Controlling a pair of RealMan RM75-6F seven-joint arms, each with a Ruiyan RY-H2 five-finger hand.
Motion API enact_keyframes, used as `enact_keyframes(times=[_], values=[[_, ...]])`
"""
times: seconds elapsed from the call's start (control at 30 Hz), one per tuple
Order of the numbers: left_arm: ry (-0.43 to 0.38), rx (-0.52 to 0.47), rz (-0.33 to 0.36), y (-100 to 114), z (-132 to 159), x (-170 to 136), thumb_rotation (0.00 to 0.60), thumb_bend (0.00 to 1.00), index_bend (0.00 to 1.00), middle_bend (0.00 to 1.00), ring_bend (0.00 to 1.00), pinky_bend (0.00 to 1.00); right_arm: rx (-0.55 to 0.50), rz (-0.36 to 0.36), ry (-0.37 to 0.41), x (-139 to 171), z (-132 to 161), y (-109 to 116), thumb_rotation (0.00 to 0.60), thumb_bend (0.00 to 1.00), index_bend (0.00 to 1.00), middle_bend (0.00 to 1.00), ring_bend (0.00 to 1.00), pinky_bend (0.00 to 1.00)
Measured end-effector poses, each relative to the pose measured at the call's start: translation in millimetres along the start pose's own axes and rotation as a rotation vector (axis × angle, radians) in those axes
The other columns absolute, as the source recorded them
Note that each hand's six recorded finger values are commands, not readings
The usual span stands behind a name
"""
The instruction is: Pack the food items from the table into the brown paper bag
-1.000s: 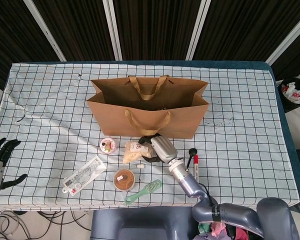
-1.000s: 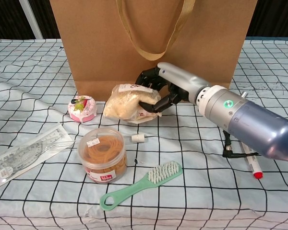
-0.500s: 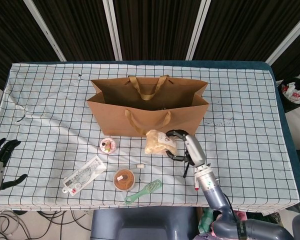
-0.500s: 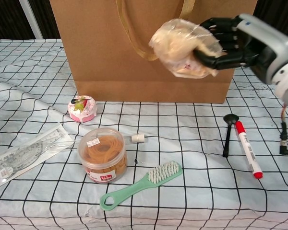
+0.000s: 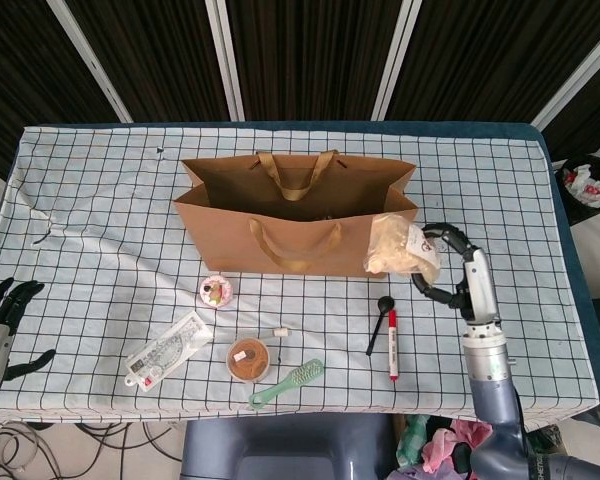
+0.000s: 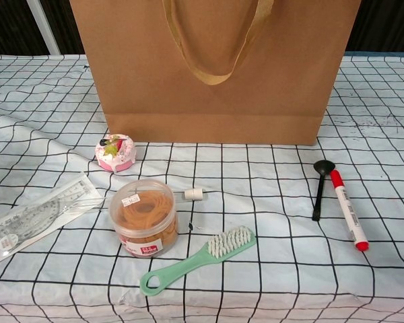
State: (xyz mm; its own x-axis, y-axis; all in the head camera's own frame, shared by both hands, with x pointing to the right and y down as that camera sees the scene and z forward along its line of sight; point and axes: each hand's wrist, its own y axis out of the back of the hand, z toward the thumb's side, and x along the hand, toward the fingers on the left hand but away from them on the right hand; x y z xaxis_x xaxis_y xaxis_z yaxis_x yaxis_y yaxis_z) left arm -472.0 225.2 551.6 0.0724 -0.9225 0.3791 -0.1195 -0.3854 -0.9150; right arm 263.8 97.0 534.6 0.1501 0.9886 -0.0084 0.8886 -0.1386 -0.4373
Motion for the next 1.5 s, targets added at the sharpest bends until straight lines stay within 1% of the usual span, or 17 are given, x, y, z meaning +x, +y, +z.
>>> enact_keyframes(times=[0.07,0.17,0.23,0.33,0.4,0.57,0.7,0.8,0.87,0.9,0.97,1.0,1.07,1.17,1.27,1.43,1.5], values=[[0.001,0.001,0.0,-0.2,-0.1,0.1,0.6,0.1,0.13,0.12,0.02,0.05,0.02,-0.002,0.011,-7.7,5.4,1.4,0.6,0.36,0.42,0.43,0.39,0.27],[-0.001,0.004,-0.004,-1.6,0.5,0.7,0.6,0.1,0.13,0.12,0.02,0.05,0.075,0.017,0.012,-21.1,11.9,-1.9,0.6,0.36,0.42,0.44,0.39,0.27],[-0.001,0.008,-0.01,-3.2,0.8,1.0,0.6,0.1,0.13,0.12,0.02,0.05,0.123,0.023,0.024,-35.0,19.6,-4.9,0.6,0.36,0.42,0.43,0.39,0.27],[0.0,0.011,-0.013,-4.0,1.3,1.4,0.6,0.1,0.13,0.12,0.02,0.05,0.168,0.025,0.045,-61.1,34.9,-11.6,0.6,0.36,0.42,0.43,0.39,0.27],[0.003,0.011,-0.012,-3.9,0.8,1.9,0.6,0.1,0.13,0.12,0.02,0.05,0.189,0.041,0.053,-78.5,44.5,-20.6,0.6,0.36,0.42,0.43,0.39,0.27],[0.008,0.012,-0.02,-5.1,-0.4,3.1,0.6,0.1,0.13,0.12,0.02,0.05,0.244,0.084,0.069,-108.1,56.9,-46.1,0.6,0.36,0.42,0.43,0.39,0.27],[0.01,0.005,-0.014,-2.8,-1.4,3.0,0.6,0.1,0.13,0.12,0.02,0.05,0.236,0.113,0.033,-123.0,50.8,-67.8,0.6,0.36,0.42,0.43,0.39,0.27],[0.011,-0.002,-0.009,-1.1,-2.4,3.2,0.6,0.1,0.13,0.12,0.02,0.05,0.249,0.134,0.013,-127.5,43.7,-79.6,0.6,0.36,0.42,0.42,0.38,0.27],[0.011,-0.004,-0.007,-0.5,-2.8,3.4,0.6,0.1,0.13,0.12,0.02,0.05,0.255,0.149,0.002,-128.6,39.6,-85.1,0.6,0.35,0.41,0.39,0.36,0.26],[0.011,-0.006,-0.006,-0.3,-3.0,3.6,0.6,0.1,0.13,0.12,0.02,0.05,0.256,0.155,-0.004,-128.9,37.9,-87.0,0.6,0.35,0.4,0.36,0.33,0.26],[0.01,-0.006,-0.009,-0.8,-3.1,3.8,0.6,0.1,0.13,0.12,0.02,0.05,0.259,0.166,-0.017,-129.9,33.6,-90.3,0.6,0.32,0.31,0.22,0.25,0.25],[0.008,-0.006,-0.012,-1.3,-2.9,4.0,0.6,0.1,0.13,0.12,0.02,0.05,0.263,0.174,-0.029,-130.7,29.9,-92.3,0.6,0.3,0.28,0.18,0.23,0.24],[0.001,-0.005,-0.012,-1.3,-1.8,4.2,0.6,0.1,0.13,0.12,0.02,0.05,0.269,0.195,-0.045,-130.7,25.0,-96.2,0.6,0.26,0.23,0.1,0.18,0.23],[-0.001,-0.007,-0.008,-0.9,-1.9,4.1,0.6,0.1,0.13,0.12,0.02,0.05,0.289,0.238,-0.066,-129.4,18.0,-101.4,0.6,0.19,0.19,0.04,0.14,0.22],[0.006,-0.009,-0.005,-0.4,-3.3,4.3,0.6,0.1,0.13,0.12,0.02,0.05,0.326,0.257,-0.072,-129.2,14.5,-98.0,0.6,0.13,0.16,0.02,0.12,0.22],[0.006,-0.009,-0.003,0.0,-2.9,4.0,0.6,0.1,0.13,0.12,0.02,0.05,0.339,0.248,-0.066,-126.9,18.0,-90.7,0.6,0.12,0.15,0.02,0.12,0.22],[0.006,-0.009,-0.002,0.2,-3.0,3.8,0.6,0.1,0.13,0.12,0.02,0.05,0.339,0.231,-0.062,-125.8,21.1,-83.3,0.6,0.12,0.15,0.03,0.13,0.22]])
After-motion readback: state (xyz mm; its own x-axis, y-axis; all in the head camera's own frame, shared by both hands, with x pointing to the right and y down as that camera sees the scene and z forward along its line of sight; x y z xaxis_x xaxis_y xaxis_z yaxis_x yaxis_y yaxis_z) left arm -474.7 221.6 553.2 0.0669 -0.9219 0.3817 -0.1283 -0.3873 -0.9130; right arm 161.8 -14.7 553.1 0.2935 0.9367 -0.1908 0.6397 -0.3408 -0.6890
